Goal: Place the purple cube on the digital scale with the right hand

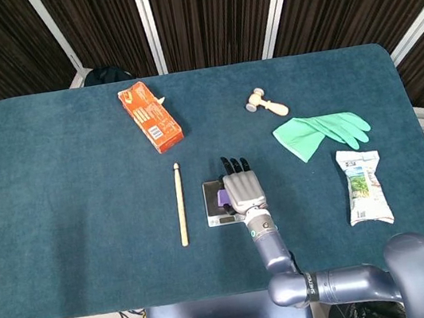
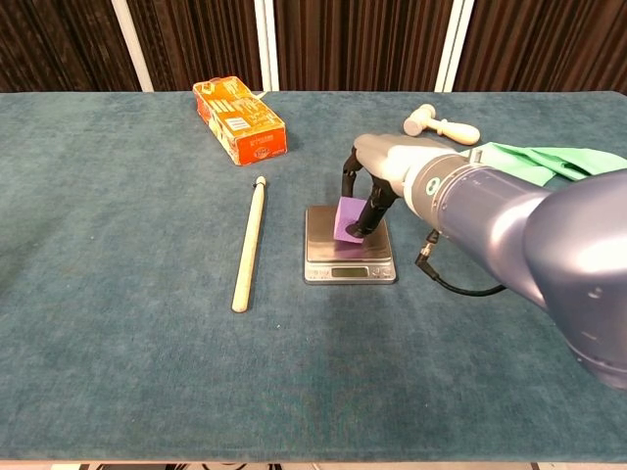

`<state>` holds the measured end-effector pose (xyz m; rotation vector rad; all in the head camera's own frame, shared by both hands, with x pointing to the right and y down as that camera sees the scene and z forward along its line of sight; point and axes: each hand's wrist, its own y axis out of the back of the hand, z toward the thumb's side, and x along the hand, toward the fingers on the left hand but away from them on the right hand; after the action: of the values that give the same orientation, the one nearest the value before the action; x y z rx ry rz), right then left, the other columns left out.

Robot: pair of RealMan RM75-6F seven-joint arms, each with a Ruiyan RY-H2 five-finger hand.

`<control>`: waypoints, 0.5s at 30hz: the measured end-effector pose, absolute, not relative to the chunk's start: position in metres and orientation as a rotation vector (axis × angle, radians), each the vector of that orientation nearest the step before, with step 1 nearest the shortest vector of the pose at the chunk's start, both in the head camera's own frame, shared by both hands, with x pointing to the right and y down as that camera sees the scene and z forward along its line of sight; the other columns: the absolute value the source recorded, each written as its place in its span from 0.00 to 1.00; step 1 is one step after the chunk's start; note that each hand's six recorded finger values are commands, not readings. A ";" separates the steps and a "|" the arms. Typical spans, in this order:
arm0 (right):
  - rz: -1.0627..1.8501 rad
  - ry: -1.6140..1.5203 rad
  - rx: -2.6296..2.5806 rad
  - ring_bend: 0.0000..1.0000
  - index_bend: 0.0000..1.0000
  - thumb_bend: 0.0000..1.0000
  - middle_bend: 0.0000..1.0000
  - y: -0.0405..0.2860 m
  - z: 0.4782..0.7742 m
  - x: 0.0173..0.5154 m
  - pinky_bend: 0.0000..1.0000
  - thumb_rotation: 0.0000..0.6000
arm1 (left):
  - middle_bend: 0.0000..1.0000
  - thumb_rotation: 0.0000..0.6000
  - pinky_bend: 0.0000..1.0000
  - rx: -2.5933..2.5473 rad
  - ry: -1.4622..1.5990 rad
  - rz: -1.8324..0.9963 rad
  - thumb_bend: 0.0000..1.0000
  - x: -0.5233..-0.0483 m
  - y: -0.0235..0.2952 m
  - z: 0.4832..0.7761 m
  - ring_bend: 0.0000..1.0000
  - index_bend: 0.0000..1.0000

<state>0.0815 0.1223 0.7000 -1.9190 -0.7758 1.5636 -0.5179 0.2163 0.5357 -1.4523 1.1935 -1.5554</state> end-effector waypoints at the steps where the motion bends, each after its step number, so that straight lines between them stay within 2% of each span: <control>1: 1.563 -0.767 -1.916 0.00 0.31 0.41 0.00 0.123 0.700 0.081 0.00 1.00 | 0.00 1.00 0.00 -1.452 1.194 -1.556 0.25 -0.518 0.216 0.536 0.00 0.08; 3: 1.567 -0.754 -1.913 0.00 0.14 0.41 0.00 0.124 0.700 0.080 0.00 1.00 | 0.00 1.00 0.00 -1.452 1.194 -1.556 0.25 -0.518 0.216 0.536 0.00 0.08; 6: 1.584 -0.741 -1.918 0.00 0.01 0.41 0.00 0.126 0.701 0.079 0.00 1.00 | 0.00 1.00 0.00 -1.452 1.194 -1.556 0.25 -0.518 0.216 0.536 0.00 0.08; 15: 1.598 -0.702 -1.920 0.00 0.00 0.41 0.00 0.126 0.696 0.080 0.00 1.00 | 0.00 1.00 0.00 -1.455 1.193 -1.557 0.25 -0.519 0.217 0.535 0.00 0.08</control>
<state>0.0797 0.1262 0.6962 -1.9199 -0.7015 1.5979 -0.5186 0.2165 0.5354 -1.4549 1.1929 -1.5571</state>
